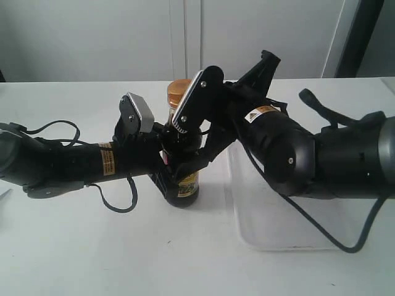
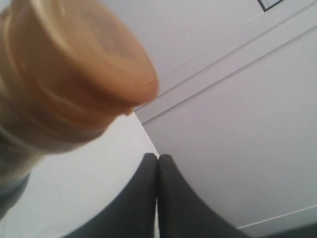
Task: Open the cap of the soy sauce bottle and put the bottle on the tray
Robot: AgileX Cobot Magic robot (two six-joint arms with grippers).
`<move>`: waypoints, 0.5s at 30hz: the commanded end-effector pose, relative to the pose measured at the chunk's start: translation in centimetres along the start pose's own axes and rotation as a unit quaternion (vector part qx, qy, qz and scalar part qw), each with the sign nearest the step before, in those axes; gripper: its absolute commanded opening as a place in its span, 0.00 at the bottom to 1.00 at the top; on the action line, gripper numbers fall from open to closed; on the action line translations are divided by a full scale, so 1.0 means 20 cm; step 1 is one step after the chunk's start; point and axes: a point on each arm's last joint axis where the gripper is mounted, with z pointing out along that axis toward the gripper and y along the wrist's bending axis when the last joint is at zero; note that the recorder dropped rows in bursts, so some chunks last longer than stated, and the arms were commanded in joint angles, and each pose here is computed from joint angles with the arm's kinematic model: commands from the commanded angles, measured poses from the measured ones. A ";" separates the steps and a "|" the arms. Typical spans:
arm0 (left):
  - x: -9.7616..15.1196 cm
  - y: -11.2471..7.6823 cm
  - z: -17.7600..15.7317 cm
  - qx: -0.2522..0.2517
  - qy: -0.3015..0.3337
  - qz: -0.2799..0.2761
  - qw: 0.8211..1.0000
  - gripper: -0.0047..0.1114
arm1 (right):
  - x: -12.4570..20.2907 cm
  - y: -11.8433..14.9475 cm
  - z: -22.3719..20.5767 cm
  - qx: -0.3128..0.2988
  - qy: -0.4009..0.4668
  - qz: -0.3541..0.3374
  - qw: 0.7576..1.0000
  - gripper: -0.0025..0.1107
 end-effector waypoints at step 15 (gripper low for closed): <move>0.01 -0.02 0.01 0.012 0.004 0.003 1.000 0.04 | -0.14 0.03 -0.01 -0.003 -0.040 -0.002 0.999 0.02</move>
